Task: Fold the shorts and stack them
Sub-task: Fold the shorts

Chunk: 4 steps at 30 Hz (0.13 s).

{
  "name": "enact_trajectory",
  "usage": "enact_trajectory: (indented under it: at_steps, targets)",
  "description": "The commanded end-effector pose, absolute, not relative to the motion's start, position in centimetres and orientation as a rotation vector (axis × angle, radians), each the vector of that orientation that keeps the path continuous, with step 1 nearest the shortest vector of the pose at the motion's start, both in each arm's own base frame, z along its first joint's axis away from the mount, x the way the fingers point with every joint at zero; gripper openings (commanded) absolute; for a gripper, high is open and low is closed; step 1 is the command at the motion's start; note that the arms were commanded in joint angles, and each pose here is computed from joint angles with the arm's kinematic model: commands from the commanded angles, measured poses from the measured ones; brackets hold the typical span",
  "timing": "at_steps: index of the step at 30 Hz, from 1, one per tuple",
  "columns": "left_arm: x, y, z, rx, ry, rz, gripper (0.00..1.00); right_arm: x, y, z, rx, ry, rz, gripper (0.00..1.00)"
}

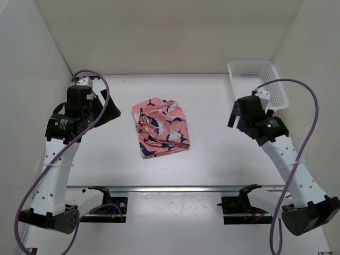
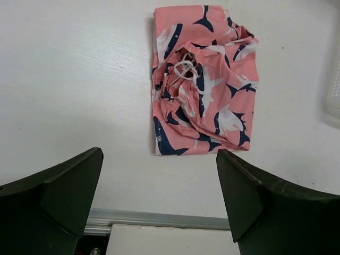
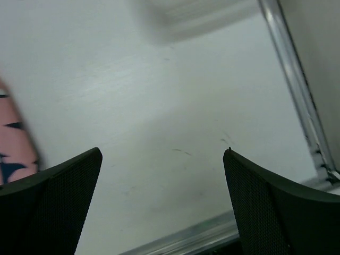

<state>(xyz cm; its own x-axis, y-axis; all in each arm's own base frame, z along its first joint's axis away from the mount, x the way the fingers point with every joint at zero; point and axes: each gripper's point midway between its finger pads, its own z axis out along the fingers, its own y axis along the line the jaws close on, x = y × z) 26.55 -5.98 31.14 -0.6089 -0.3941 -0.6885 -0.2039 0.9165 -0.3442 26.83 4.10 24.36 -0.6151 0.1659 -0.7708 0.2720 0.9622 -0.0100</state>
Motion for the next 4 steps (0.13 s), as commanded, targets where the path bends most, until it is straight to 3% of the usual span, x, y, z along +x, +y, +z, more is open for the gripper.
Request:
enact_trajectory:
  at_steps: [1,4]
  targets:
    - [25.97,-5.02,31.3,-0.46,2.2,-0.26,1.0,24.57,-0.47,25.48,0.417,2.173,-0.317,0.99]
    - [25.4,-4.5,31.75,-0.48,2.168,-0.248,1.0,24.25,-0.88,25.43,0.411,2.156,-0.319,0.99]
